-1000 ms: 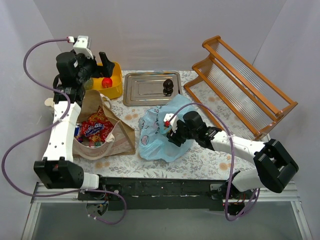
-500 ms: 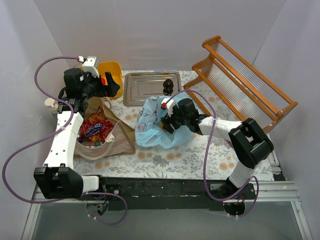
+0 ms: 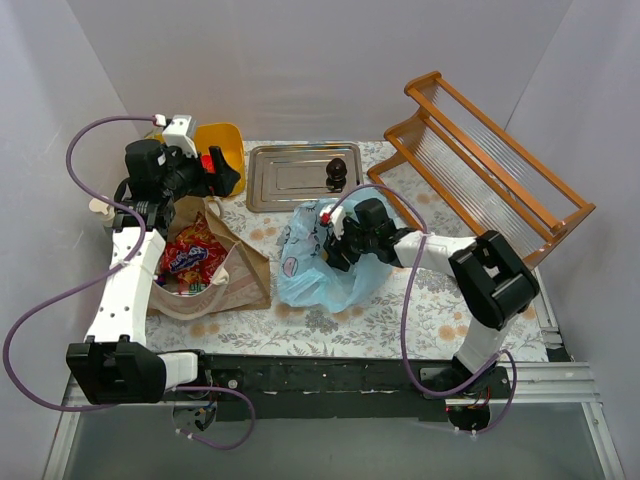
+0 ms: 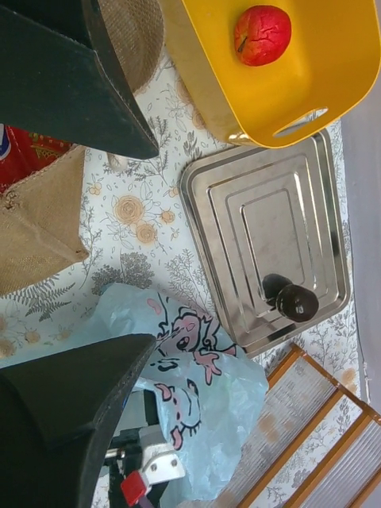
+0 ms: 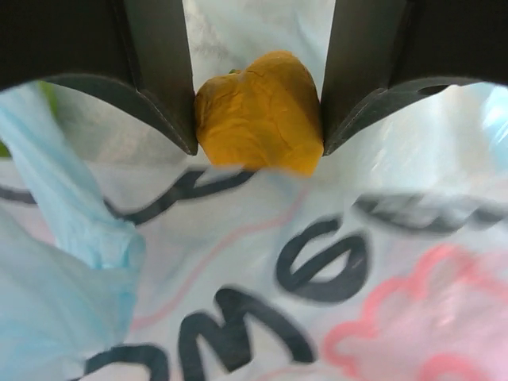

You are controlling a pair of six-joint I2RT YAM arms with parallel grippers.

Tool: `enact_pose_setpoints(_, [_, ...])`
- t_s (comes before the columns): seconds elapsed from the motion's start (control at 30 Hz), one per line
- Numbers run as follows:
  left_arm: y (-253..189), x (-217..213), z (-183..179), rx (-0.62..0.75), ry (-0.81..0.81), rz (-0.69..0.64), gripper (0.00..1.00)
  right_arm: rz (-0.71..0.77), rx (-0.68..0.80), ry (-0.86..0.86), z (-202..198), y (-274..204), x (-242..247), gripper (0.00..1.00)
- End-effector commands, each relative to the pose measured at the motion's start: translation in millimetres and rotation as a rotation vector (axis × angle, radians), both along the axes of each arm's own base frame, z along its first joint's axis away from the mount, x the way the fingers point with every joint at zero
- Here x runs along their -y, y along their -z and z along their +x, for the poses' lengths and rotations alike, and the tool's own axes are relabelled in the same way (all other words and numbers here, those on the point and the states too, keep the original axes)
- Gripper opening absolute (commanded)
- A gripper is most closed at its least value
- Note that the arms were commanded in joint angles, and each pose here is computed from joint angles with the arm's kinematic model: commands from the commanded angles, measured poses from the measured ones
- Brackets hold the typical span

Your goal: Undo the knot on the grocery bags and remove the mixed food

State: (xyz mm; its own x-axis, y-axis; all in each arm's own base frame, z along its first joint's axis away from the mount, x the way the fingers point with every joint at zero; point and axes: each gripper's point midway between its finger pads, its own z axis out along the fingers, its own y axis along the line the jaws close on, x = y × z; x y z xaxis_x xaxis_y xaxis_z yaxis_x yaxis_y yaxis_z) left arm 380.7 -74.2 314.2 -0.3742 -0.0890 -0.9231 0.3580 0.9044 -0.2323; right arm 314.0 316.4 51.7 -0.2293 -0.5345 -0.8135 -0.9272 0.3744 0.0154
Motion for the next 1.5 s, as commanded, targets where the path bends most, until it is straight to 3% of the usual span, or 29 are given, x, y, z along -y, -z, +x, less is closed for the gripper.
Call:
enact_pose_setpoints(0.0, [-6.6, 7.8, -11.5, 0.014, 0.047, -0.022, 0.91, 0.052, 0.073, -0.084, -21.2, -45.2, 5.2, 0.36])
enact_pose_setpoints(0.2, [1.0, 35.9, -22.7, -0.028, 0.23, -0.096, 0.89, 0.066, 0.11, -0.268, -78.1, -100.7, 26.2, 0.16])
enact_pose_setpoints(0.33, [-3.4, 54.6, -33.0, -0.051, 0.361, -0.159, 0.89, 0.05, 0.127, -0.387, -109.0, -135.8, 41.4, 0.1])
enact_pose_setpoints(0.53, [-22.1, 78.8, -56.3, -0.115, 0.589, -0.27, 0.93, 0.147, 0.375, -0.428, -98.7, -215.2, 30.9, 0.09])
enact_pose_setpoints(0.67, [-31.8, 102.7, -84.4, -0.231, 0.761, -0.404, 0.95, 0.254, 0.71, -0.441, -77.2, -273.8, 14.1, 0.08])
enact_pose_setpoints(0.77, [-37.0, 114.8, -91.4, -0.252, 0.807, -0.428, 0.95, 0.235, 0.823, -0.456, -65.1, -282.6, 0.8, 0.09])
enact_pose_setpoints(1.0, [-36.8, 139.2, -90.1, -0.282, 0.861, -0.433, 0.96, 0.274, 0.821, -0.458, -37.2, -296.9, -43.4, 0.07])
enact_pose_setpoints(1.4, [-21.1, 160.8, -83.0, -0.312, 0.889, -0.409, 0.96, 0.335, 0.866, -0.525, -50.1, -309.4, -76.1, 0.08])
enact_pose_setpoints(1.47, [-15.8, 162.4, -79.3, -0.333, 0.9, -0.42, 0.92, 0.338, 0.874, -0.519, -50.5, -310.1, -83.0, 0.08])
